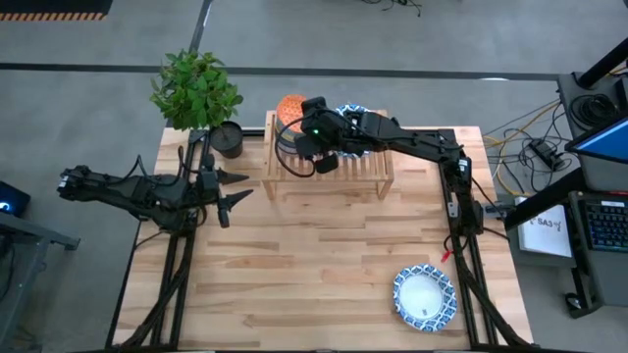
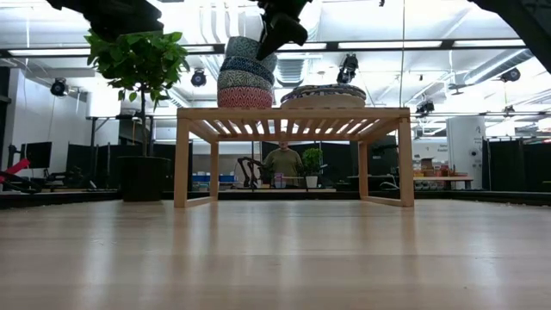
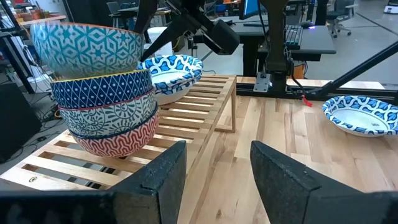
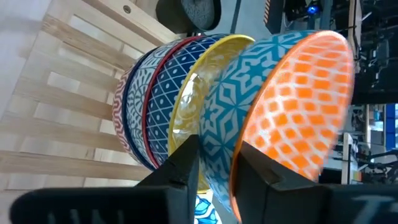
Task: Place and stack bowls onto a shelf
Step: Stack the orange bowl on top of the yellow bowl on the shelf
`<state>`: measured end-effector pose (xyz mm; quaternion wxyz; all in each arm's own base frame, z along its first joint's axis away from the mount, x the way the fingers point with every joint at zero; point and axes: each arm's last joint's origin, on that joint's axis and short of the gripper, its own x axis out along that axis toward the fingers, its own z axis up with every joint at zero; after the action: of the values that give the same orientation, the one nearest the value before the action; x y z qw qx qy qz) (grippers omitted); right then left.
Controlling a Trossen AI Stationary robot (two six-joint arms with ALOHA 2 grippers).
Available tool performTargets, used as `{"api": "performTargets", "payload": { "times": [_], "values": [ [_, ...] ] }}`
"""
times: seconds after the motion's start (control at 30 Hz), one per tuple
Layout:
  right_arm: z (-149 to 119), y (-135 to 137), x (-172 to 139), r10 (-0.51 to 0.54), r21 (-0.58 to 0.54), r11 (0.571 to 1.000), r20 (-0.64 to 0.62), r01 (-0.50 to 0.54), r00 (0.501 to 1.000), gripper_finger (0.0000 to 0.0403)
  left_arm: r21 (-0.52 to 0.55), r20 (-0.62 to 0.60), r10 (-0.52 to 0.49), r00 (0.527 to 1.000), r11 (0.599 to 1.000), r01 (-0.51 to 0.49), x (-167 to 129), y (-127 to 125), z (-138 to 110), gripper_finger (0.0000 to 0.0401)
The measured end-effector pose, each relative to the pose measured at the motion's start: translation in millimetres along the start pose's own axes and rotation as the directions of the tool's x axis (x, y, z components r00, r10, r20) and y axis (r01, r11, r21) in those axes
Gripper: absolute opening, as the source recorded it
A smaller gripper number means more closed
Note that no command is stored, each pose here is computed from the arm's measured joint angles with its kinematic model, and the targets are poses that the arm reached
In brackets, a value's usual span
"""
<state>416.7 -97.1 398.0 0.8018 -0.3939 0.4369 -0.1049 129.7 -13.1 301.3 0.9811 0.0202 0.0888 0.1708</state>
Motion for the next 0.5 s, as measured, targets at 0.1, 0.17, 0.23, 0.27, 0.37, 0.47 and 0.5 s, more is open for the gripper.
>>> {"api": "performTargets", "payload": {
  "times": [0.1, 0.17, 0.23, 0.27, 0.37, 0.47, 0.5],
  "values": [
    [0.2, 0.0, 0.0, 0.001, 0.001, 1.000, 0.003, -0.001, 1.000, 0.0048, 0.000, 0.000, 0.000, 1.000, 1.000, 0.000, 0.0, 0.0, 0.0, 0.0162],
    [0.4, -0.3, 0.0, -0.002, 0.028, 1.000, 0.005, 0.002, 1.000, 0.0045, 0.000, 0.000, 0.000, 1.000, 1.000, 0.000, 0.0, 0.0, 0.0, 0.0162],
    [0.4, -0.4, 0.0, -0.003, 0.068, 0.998, 0.005, 0.003, 1.000, 0.0049, 0.001, 0.000, 0.000, 1.000, 1.000, 0.000, 0.0, 0.0, 0.0, 0.0162],
    [0.4, -0.4, 0.0, -0.004, 0.087, 0.996, 0.004, 0.003, 1.000, 0.0055, 0.000, 0.000, 0.000, 1.000, 1.000, 0.000, 0.0, 0.0, 0.0, 0.0162],
    [0.3, -0.4, 0.0, -0.005, 0.106, 0.994, 0.003, 0.004, 1.000, 0.0081, 0.000, 0.000, 0.000, 1.000, 1.000, 0.000, 0.0, 0.0, 0.0, 0.0162],
    [0.3, -0.4, 0.0, -0.005, 0.096, 0.995, 0.003, 0.005, 1.000, 0.0113, 0.000, 0.000, 0.000, 1.000, 1.000, 0.000, 0.0, 0.0, 0.0, 0.0162],
    [0.4, -0.6, 0.0, -0.008, 0.096, 0.995, 0.002, 0.008, 1.000, 0.0124, 0.000, 0.000, 0.000, 1.000, 1.000, 0.000, 0.0, 0.0, 0.0, 0.0162]
  ]
}}
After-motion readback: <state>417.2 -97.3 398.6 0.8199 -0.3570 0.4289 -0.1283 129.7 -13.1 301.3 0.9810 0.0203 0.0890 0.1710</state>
